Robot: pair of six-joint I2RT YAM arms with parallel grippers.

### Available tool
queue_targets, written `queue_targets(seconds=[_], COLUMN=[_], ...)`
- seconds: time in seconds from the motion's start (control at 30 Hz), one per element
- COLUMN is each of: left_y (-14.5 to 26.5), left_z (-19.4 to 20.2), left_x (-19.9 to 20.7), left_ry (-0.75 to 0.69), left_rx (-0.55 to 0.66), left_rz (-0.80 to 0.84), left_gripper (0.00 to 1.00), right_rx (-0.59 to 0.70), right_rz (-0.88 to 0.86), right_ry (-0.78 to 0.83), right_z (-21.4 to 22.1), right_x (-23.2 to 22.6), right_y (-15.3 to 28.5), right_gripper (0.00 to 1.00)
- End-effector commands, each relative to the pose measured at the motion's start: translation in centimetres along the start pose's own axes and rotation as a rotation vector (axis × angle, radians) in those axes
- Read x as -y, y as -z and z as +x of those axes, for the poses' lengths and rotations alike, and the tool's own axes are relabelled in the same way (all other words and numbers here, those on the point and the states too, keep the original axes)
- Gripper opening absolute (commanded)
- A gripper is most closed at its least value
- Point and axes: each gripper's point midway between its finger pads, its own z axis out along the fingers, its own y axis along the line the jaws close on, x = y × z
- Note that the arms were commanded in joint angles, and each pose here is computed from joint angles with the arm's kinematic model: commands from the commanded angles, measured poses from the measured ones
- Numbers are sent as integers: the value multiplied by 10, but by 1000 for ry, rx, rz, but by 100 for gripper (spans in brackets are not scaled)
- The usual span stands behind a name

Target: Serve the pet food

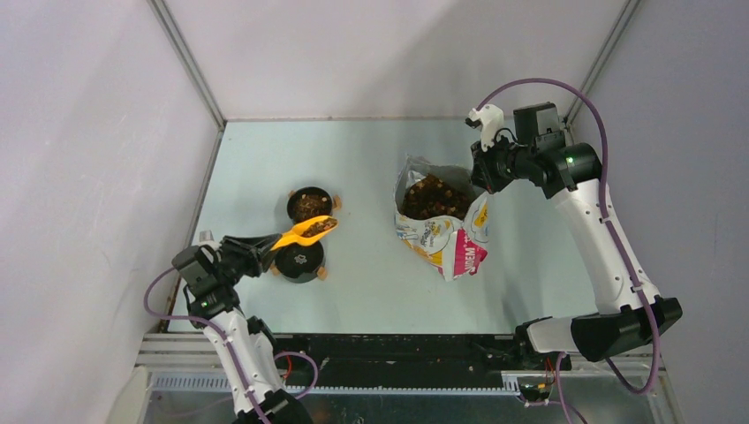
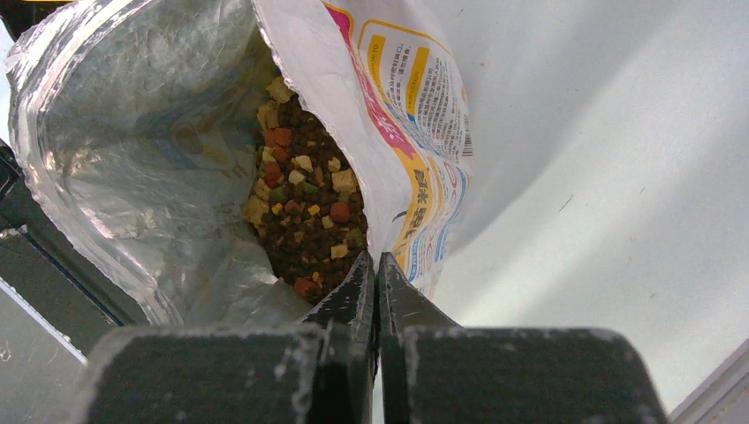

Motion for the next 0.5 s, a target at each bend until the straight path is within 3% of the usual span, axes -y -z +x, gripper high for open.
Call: queue_targets(seconds=[0.0,0.47], left_y=[4,15], left_z=[-4,-20], left_x=[-4,-5], left_ry=[-44,-103], left_rx=[22,98], left_rz=[-26,-97], left_gripper=[0,0], right_rx=[179,172], right_rz=[-11,-12], right_ry=[75,69], right_z=[-41,-39], right_x=[-8,-7], right_y=[23,20], right_gripper=[0,0])
